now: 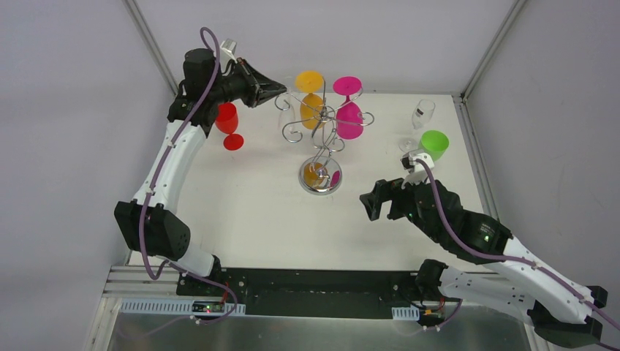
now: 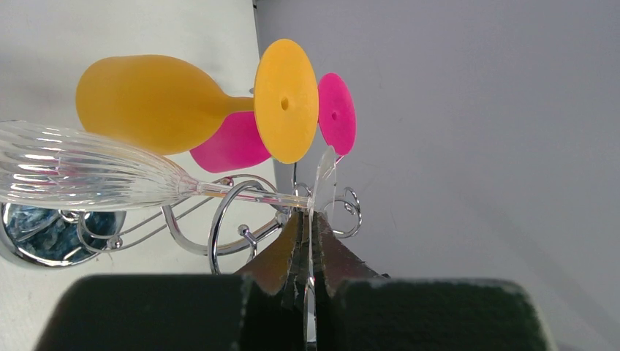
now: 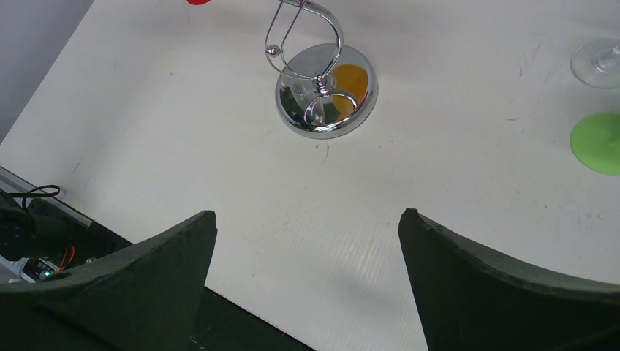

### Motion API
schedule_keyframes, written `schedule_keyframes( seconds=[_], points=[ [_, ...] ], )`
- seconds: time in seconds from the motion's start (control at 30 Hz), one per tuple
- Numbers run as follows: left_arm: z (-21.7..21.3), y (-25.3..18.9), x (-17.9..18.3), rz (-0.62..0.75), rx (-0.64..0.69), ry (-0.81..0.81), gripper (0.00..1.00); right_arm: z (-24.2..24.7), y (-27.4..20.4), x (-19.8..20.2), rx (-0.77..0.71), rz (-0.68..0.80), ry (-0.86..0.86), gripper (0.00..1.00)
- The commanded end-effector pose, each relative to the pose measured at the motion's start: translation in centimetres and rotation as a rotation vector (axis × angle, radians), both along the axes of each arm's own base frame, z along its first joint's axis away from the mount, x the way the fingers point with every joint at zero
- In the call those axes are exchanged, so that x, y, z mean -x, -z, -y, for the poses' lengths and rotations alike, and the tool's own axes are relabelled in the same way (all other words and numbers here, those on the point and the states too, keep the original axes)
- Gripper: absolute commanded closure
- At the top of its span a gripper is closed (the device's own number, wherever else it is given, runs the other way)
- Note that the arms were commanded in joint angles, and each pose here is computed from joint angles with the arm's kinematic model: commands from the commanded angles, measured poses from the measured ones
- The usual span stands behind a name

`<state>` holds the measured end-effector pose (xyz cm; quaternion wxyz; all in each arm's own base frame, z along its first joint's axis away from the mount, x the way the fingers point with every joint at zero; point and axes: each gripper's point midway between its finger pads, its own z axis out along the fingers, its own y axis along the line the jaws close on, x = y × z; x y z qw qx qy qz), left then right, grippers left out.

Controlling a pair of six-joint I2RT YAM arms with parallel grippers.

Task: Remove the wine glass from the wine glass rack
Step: Pick up the wine glass from the wine rack.

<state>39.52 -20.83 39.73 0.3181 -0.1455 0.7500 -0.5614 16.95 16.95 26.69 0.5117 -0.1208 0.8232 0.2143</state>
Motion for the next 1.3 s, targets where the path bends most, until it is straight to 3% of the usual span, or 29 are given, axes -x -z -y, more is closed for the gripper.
schedule_keyframes(
  seconds=[0.0, 0.63, 1.27],
  points=[
    [0.9, -3.3, 1.3, 0.099, 0.029, 0.050, 1.00, 0.0, -0.7, -0.4, -0.031, 0.021, 0.022, 0.01],
    [1.4, -2.7, 6.1, 0.108, -0.001, 0.110, 1.00, -0.8, -1.1, -0.2, -0.075, 0.000, 0.008, 0.01],
    [-1.4, -1.2, 11.8, 0.177, -0.201, 0.078, 1.00, -1.4, -4.5, 0.9, -0.170, -0.032, -0.027, 0.01]
  ],
)
